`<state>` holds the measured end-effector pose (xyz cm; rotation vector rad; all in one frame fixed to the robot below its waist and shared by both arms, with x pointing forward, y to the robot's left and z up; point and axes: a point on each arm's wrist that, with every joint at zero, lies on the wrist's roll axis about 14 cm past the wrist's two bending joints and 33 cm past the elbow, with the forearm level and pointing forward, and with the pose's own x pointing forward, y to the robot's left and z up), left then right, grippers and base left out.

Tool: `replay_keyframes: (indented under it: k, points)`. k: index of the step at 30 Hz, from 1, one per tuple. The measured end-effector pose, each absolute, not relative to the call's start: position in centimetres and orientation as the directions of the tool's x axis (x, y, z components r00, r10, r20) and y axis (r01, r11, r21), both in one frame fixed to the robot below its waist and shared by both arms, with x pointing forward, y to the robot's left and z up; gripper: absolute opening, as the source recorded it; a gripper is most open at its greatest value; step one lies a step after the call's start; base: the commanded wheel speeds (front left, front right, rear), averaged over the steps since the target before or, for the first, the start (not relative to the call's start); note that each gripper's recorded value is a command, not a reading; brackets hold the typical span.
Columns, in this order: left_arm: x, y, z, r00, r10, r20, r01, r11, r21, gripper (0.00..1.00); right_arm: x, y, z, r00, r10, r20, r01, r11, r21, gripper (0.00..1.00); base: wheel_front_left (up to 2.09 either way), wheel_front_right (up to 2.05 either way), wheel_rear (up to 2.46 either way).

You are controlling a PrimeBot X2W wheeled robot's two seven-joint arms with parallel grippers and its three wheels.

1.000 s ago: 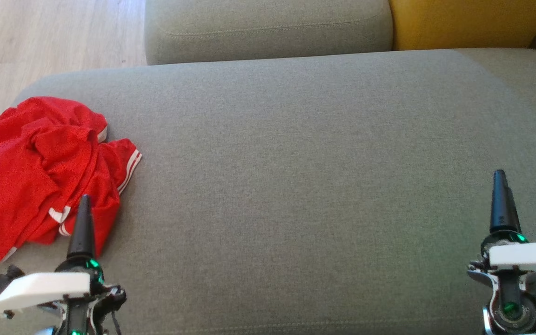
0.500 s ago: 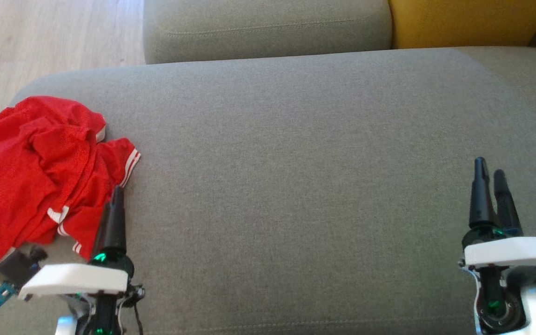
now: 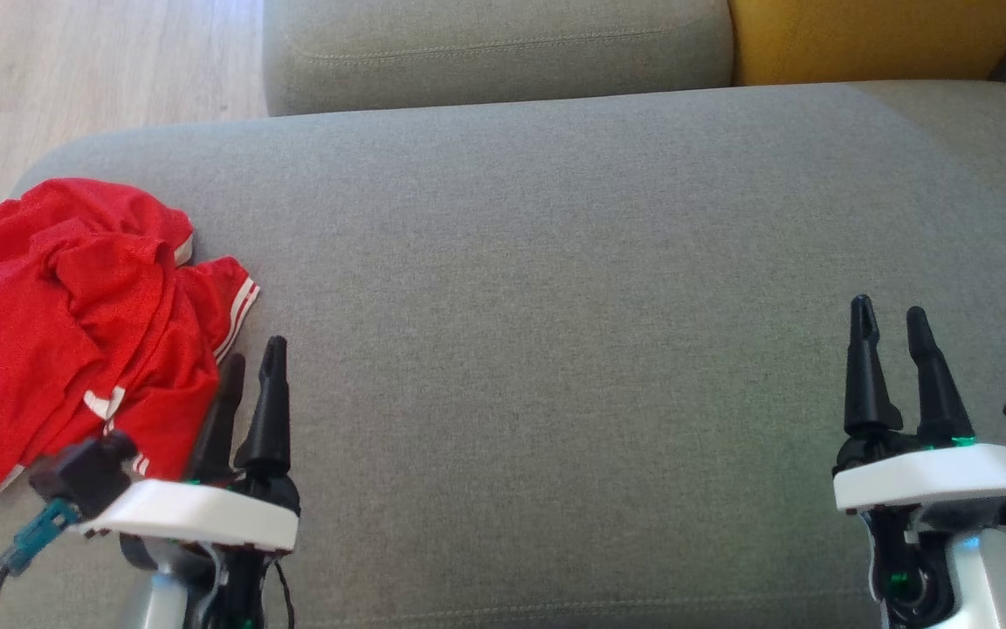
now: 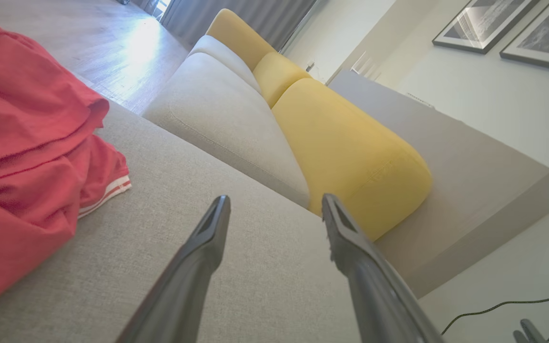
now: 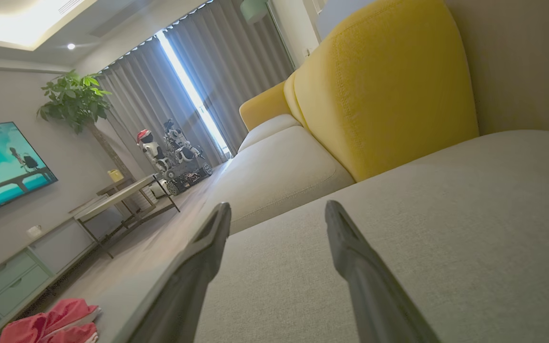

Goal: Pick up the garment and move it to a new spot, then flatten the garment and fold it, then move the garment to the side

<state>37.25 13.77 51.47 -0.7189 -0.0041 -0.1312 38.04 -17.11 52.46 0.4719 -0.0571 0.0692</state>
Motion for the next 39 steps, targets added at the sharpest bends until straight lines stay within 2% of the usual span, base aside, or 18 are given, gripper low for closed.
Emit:
replay_keyframes:
  k: [7, 14, 23, 39]
  points:
    - [36.9, 12.3, 50.6, 0.984, -0.175, 0.026, 0.163, 0.842, -0.514, 1.00, 38.0, -16.9, 52.5, 0.995, 0.065, 0.080, -0.089, 0.935, 0.342, 1.00, 0.00, 0.00, 0.00]
    - [36.6, 11.7, 49.9, 0.981, -0.196, 0.002, 0.178, 0.887, -0.426, 1.00, 37.9, -16.2, 52.6, 0.992, 0.092, 0.088, -0.111, 0.963, 0.244, 1.00, 0.00, 0.00, 0.00]
    - [36.6, 11.2, 50.8, 0.981, -0.192, 0.035, 0.193, 0.927, -0.321, 1.00, 37.8, -15.4, 52.7, 0.987, 0.123, 0.100, -0.136, 0.983, 0.126, 1.00, 0.00, 0.00, 0.00]
    - [36.3, 10.2, 52.5, 0.970, -0.217, 0.111, 0.222, 0.975, -0.034, 1.00, 37.7, -13.7, 53.2, 0.973, 0.189, 0.131, -0.188, 0.982, -0.021, 1.00, 0.00, 0.00, 0.00]
